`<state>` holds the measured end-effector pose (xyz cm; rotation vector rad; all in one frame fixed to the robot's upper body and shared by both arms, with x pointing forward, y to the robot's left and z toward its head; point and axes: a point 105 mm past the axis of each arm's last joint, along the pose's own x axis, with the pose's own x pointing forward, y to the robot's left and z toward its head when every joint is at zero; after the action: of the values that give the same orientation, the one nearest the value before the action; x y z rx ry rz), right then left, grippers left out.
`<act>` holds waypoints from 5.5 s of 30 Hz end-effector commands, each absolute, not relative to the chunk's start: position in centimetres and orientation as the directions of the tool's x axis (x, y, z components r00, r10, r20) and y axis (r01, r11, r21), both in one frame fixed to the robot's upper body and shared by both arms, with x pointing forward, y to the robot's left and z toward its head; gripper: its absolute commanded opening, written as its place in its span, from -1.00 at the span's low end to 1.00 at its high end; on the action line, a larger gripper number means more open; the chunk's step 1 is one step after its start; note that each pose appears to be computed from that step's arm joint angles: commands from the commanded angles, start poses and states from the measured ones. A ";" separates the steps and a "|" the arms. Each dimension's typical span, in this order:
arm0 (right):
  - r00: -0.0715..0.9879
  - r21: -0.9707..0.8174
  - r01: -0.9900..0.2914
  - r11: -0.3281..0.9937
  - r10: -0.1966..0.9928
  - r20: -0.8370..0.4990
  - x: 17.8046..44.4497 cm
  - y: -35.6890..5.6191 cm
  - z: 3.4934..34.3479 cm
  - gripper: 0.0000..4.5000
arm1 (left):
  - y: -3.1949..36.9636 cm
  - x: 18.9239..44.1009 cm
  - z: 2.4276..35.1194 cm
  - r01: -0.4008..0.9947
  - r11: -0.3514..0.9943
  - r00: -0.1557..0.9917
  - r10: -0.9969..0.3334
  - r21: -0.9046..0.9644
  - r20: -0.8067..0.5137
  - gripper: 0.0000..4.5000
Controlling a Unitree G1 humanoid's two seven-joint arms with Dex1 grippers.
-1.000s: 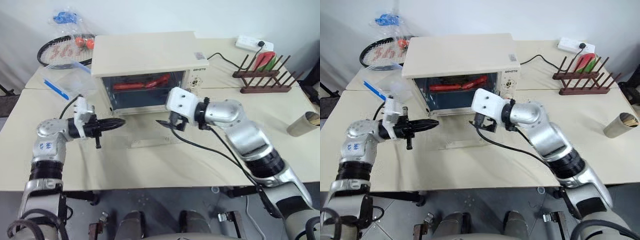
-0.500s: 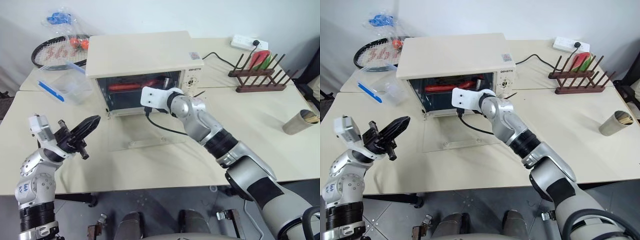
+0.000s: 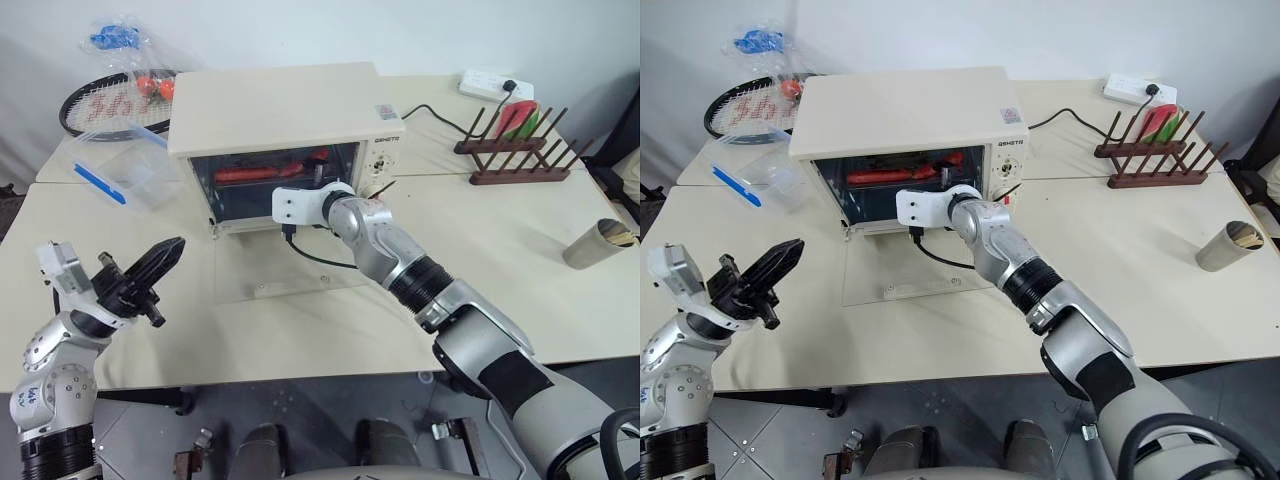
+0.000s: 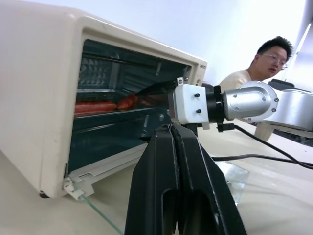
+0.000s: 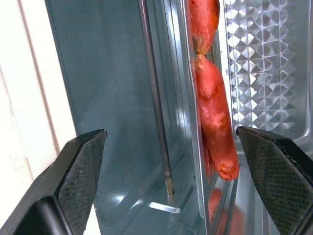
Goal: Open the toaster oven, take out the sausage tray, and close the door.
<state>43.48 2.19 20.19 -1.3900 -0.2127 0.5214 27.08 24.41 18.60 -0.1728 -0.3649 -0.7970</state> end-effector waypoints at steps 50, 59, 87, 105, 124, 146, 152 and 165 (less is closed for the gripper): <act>0.814 -0.996 0.086 0.024 0.575 0.084 39.0 2.8 23.8 -1.00 | 24.6 30.5 17.7 0.676 0.735 0.732 -0.659 -0.055 0.172 0.99; 0.794 -0.992 0.126 0.028 0.596 0.118 37.2 2.4 22.7 -1.00 | 24.9 30.6 17.6 0.652 0.753 0.757 -0.638 -0.088 0.142 0.99; 0.764 -0.980 0.195 0.035 0.621 0.174 36.6 1.0 25.9 -1.00 | 24.6 32.0 17.2 0.636 0.759 0.771 -0.630 -0.136 0.093 0.99; 0.773 -0.988 0.152 0.014 0.621 0.128 36.9 1.0 24.0 -1.00 | 24.5 31.9 17.0 0.635 0.759 0.773 -0.628 -0.144 0.095 0.99; 0.753 -0.996 0.087 0.009 0.654 0.072 33.5 0.5 22.9 -1.00 | 24.9 31.9 16.9 0.631 0.761 0.776 -0.624 -0.150 0.094 0.99; 0.750 -0.998 0.067 -0.010 0.660 0.044 31.1 -0.6 22.2 -1.00 | 25.5 32.0 17.7 0.637 0.745 0.769 -0.632 -0.199 0.097 0.99; 0.750 -0.997 0.071 -0.022 0.660 0.039 30.9 -1.0 21.8 -1.00 | 25.1 32.4 17.5 0.646 0.733 0.760 -0.644 -0.215 0.087 0.99; 0.745 -0.993 0.095 -0.065 0.666 0.027 30.3 -2.3 20.6 -1.00 | 25.0 32.5 17.7 0.660 0.721 0.748 -0.659 -0.213 0.086 0.99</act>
<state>31.71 -2.80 17.43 -1.5894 -0.4749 0.5973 32.67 24.99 16.31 -0.2622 0.0415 -0.7069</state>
